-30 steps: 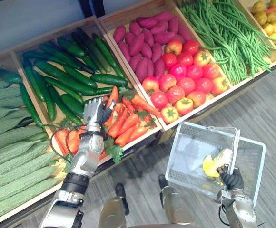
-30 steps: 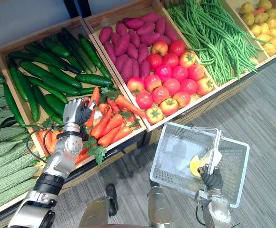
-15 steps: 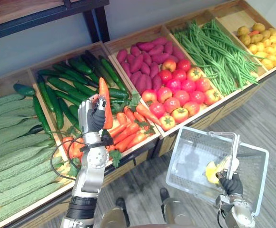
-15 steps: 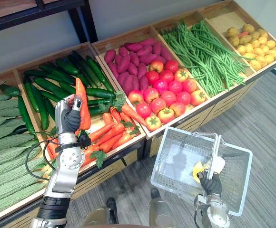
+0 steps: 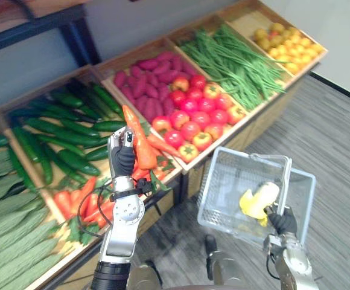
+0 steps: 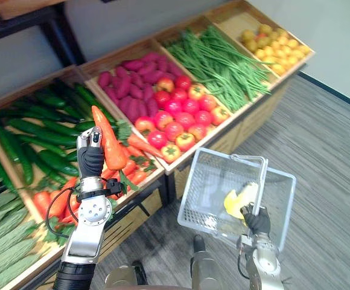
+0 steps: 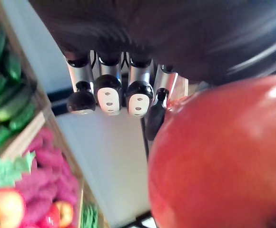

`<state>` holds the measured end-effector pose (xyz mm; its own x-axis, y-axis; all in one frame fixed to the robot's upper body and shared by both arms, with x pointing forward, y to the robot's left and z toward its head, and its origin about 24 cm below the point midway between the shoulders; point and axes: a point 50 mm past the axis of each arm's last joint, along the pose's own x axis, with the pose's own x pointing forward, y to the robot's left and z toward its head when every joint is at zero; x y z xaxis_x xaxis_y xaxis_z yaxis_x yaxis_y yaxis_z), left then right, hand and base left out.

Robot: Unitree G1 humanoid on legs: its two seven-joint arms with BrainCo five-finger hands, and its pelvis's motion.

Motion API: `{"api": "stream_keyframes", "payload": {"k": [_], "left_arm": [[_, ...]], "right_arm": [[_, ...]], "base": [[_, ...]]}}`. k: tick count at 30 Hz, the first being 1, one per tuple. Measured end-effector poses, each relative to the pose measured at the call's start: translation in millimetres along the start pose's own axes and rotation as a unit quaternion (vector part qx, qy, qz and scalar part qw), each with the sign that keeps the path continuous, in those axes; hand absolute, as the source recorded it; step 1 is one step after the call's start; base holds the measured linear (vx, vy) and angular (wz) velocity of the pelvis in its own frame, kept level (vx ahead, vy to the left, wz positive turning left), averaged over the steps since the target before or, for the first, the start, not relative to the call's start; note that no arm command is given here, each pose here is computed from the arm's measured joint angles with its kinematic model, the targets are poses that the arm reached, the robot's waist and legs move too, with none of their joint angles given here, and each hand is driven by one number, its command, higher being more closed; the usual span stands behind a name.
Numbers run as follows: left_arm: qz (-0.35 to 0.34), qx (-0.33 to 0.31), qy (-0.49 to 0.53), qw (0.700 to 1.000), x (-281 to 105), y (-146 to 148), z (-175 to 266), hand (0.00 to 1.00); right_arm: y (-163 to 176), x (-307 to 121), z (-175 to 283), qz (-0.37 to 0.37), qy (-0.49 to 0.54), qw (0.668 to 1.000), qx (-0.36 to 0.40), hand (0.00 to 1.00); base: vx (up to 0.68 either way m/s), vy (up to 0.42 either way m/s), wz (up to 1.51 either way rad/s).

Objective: Pick vegetable in the basket

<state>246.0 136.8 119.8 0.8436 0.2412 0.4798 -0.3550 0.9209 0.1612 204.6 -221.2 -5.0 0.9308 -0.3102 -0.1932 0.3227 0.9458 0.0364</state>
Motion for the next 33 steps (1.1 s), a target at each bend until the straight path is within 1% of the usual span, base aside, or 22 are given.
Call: {"api": "stream_keyframes", "payload": {"k": [2, 4, 5, 6, 8, 11, 14, 16, 18, 20, 22, 27, 28, 33], "left_arm": [[-0.017, -0.024, 0.005, 1.0, -0.6, -7.3, -1.8, 1.0], [-0.065, -0.06, 0.039, 0.995, -7.5, -27.7, -10.2, 1.0], [-0.09, -0.091, 0.056, 0.99, -10.8, -39.9, -11.9, 1.0], [-0.102, -0.114, 0.066, 0.986, -10.6, -45.3, -12.9, 1.0], [-0.146, -0.177, 0.1, 0.968, -13.8, -65.5, -15.9, 1.0], [-0.177, -0.198, 0.108, 0.958, -21.4, -78.2, -13.1, 1.0], [-0.193, -0.185, 0.118, 0.956, -24.9, -82.3, -19.3, 1.0], [-0.21, -0.17, 0.119, 0.955, -30.1, -89.3, -20.7, 1.0], [-0.234, -0.139, 0.116, 0.955, -34.4, -91.6, -25.6, 1.0], [-0.252, -0.12, 0.105, 0.954, -36.1, -94.3, -25.3, 1.0], [-0.276, -0.1, 0.096, 0.951, -39.8, -100.9, -24.8, 1.0], [-0.341, -0.039, 0.078, 0.936, -42.8, -122.6, -26.6, 1.0], [-0.345, -0.033, 0.078, 0.935, -42.2, -124.2, -27.9, 1.0], [-0.372, 0.04, 0.081, 0.924, -38.4, -132.4, -43.3, 1.0]], "right_arm": [[2.2, 5.2, 6.7, 0.004, -0.013, 1.0, -0.003, 1.0], [-1.7, 9.3, 12.5, 0.006, -0.023, 1.0, -0.018, 1.0], [-2.6, 13.3, 18.3, 0.008, -0.033, 0.999, -0.025, 1.0], [-2.6, 14.9, 20.6, 0.009, -0.037, 0.999, -0.027, 1.0], [-4.1, 15.8, 22.2, 0.005, -0.039, 0.999, -0.033, 1.0], [4.5, 19.9, 27.7, 0.011, -0.049, 0.998, -0.03, 1.0], [20.2, 28.0, 40.9, 0.034, -0.074, 0.996, -0.02, 1.0], [18.4, 28.7, 48.8, 0.039, -0.089, 0.995, -0.031, 1.0], [19.1, 25.0, 48.3, 0.045, -0.09, 0.994, -0.031, 1.0], [24.9, 19.8, 53.3, 0.065, -0.101, 0.993, -0.018, 1.0], [33.1, 12.5, 54.7, 0.098, -0.105, 0.99, -0.01, 1.0], [62.3, -0.2, 39.7, 0.196, -0.066, 0.978, 0.024, 1.0], [65.3, -1.5, 38.3, 0.206, -0.061, 0.976, 0.027, 1.0], [85.2, -11.5, 30.8, 0.268, -0.039, 0.962, 0.042, 1.0]], "base": [[0.18, -0.096, -1.47], [0.28, -0.11, -1.3], [0.28, -0.109, -1.1], [0.3, -0.116, -1.12], [0.33, -0.077, -1.01], [0.28, 0.081, -1.0], [0.18, 0.196, -1.27], [0.08, 0.263, -1.25], [0.1, 0.264, -0.76], [0.09, 0.154, -0.43], [0.11, 0.154, -0.52], [0.14, 0.072, -0.28], [0.09, 0.005, -0.13], [0.07, 0.009, -0.12]]}}
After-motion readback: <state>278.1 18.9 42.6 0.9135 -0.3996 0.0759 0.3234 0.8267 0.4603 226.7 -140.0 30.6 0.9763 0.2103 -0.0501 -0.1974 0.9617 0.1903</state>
